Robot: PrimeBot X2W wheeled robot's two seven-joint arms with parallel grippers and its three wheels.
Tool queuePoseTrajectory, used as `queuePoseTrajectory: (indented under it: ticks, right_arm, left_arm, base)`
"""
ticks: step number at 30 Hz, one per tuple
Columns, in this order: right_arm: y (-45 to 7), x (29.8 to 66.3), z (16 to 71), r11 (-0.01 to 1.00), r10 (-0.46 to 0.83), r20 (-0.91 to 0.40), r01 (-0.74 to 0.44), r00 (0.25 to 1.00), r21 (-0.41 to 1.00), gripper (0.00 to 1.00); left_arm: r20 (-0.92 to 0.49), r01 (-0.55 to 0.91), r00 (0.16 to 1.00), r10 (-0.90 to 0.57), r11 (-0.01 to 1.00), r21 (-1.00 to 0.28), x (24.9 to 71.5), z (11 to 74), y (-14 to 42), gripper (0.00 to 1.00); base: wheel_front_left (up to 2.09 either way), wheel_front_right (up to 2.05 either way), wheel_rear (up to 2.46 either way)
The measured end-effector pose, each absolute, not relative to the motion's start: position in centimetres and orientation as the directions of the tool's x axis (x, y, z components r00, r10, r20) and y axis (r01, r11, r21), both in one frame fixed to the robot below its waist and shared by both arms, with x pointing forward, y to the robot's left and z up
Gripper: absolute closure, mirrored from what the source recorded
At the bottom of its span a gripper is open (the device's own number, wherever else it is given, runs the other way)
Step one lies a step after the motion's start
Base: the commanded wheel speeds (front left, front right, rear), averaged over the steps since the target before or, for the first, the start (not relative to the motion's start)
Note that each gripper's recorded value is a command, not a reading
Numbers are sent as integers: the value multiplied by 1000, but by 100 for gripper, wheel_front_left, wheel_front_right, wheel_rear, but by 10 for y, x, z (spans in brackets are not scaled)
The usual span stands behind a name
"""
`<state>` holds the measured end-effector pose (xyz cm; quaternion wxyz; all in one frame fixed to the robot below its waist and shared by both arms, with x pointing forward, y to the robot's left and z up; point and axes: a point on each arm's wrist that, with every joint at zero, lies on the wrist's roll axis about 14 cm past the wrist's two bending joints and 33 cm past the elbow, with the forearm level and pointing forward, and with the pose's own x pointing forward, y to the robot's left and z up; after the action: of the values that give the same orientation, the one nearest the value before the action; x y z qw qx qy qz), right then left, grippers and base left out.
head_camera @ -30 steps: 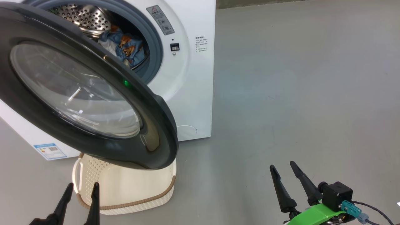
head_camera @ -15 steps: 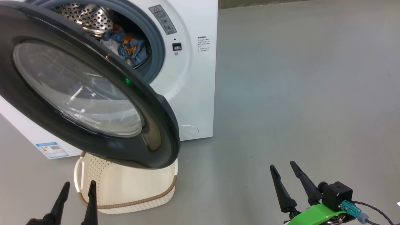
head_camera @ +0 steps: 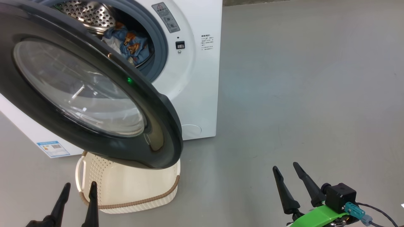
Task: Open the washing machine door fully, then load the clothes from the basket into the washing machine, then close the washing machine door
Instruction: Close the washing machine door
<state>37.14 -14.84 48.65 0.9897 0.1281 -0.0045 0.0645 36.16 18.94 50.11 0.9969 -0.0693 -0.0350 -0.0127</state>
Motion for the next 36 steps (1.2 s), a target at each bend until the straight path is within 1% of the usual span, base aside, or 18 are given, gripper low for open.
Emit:
queuePoseTrajectory:
  ticks: [1,2,7,11,13,17,20,24,28,32,36]
  right_arm:
    - [-148,371,486,959,127,25,-129,992,253,80]
    - [-148,371,486,959,127,25,-129,992,253,100]
    - [-153,373,489,960,112,33,-116,993,255,100]
    - [-162,376,501,962,84,73,-99,994,254,100]
    - [-167,378,513,963,70,111,-96,991,253,100]
    - [-170,381,552,961,59,232,-118,971,250,100]
    - [-163,379,585,958,78,331,-163,940,237,100]
    - [-146,372,630,947,127,462,-247,878,208,100]
    - [-118,361,667,914,227,563,-373,795,158,100]
    - [-89,349,689,869,331,616,-486,715,97,100]
    - [-61,342,691,811,430,615,-582,660,57,100]
  left_arm:
    - [72,30,997,-20,990,-138,362,501,189,0]
    - [72,29,997,-19,989,-143,362,501,190,0]
    - [71,27,997,-16,988,-153,362,501,190,0]
    - [71,20,997,-8,985,-171,362,500,191,0]
    - [71,20,997,-8,985,-170,362,500,191,0]
    - [68,21,998,-9,985,-170,363,499,191,0]
    - [66,22,998,-11,985,-170,363,499,190,0]
    - [65,21,998,-10,985,-171,363,498,190,0]
    - [63,17,998,-6,985,-172,362,498,192,0]
    - [61,8,998,3,985,-172,359,497,194,0]
    - [64,-5,998,16,984,-176,358,498,198,0]
  base:
    - [0,0,0]
    - [0,0,0]
    - [0,0,0]
    - [0,0,0]
    - [0,0,0]
    - [0,0,0]
    - [0,0,0]
    - [0,0,0]
    - [0,0,0]
    - [0,0,0]
    - [0,0,0]
